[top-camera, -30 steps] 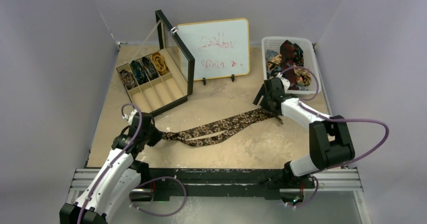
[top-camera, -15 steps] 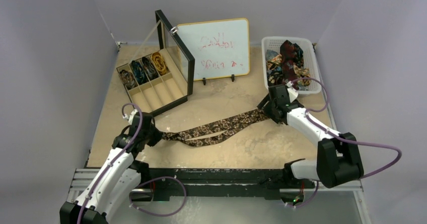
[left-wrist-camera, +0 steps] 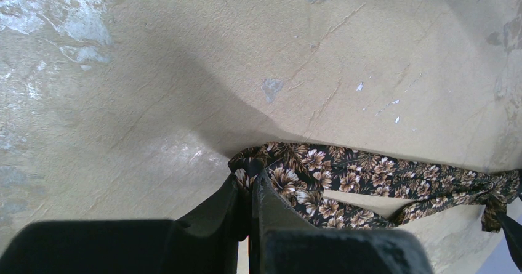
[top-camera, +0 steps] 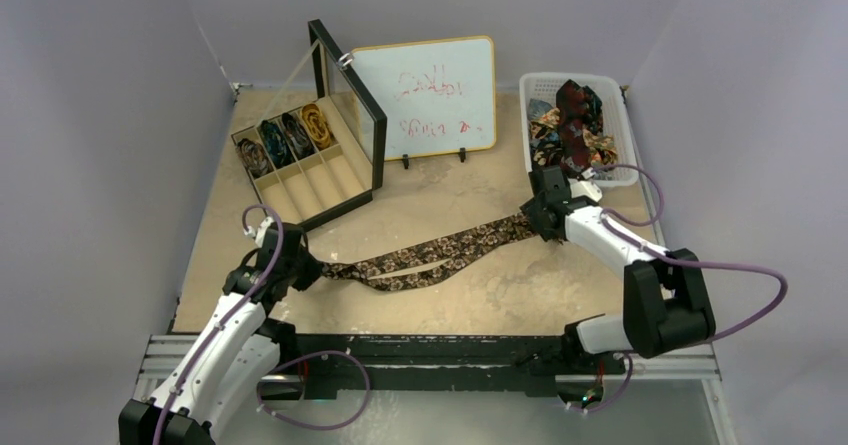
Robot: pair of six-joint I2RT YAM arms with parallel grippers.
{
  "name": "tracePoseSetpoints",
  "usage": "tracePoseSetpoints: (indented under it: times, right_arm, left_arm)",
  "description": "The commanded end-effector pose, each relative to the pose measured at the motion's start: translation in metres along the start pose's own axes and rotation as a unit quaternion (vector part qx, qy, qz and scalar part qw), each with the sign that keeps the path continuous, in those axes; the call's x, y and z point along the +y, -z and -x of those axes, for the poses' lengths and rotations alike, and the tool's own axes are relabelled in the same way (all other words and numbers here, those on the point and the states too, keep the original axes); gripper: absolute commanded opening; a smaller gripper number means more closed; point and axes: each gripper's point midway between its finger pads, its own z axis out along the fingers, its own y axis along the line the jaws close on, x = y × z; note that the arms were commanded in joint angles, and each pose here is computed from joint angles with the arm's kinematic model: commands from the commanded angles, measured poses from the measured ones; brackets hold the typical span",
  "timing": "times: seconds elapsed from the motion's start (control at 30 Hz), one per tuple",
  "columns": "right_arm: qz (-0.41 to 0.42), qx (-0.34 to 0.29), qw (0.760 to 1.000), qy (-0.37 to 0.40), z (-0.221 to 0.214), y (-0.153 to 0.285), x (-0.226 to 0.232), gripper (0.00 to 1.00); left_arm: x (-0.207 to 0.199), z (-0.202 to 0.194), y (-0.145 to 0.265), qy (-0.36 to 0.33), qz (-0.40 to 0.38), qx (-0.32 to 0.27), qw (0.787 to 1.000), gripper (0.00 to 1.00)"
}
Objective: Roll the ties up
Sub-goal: Flatten out the tie at the center of the board.
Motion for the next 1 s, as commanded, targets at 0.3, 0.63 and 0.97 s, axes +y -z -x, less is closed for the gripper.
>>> tracePoseSetpoints:
  times: [0.3, 0.63, 0.97]
  right_arm:
    - [-0.033, -0.044, 0.998, -0.041, 0.02, -0.009, -0.001, 0.35]
    - [-0.058, -0.073, 0.995, -0.03, 0.03, -0.021, -0.014, 0.0]
    - [-0.077, -0.101, 0.992, -0.009, 0.05, -0.028, -0.017, 0.0]
  left_arm:
    - [-0.018, 0.015, 0.008, -0.001, -0.026, -0.023, 0.999, 0.0]
    - [-0.015, 0.015, 0.008, -0.001, -0.021, -0.024, 0.999, 0.0]
    - [-0.012, 0.015, 0.009, 0.006, -0.015, -0.027, 1.0, 0.0]
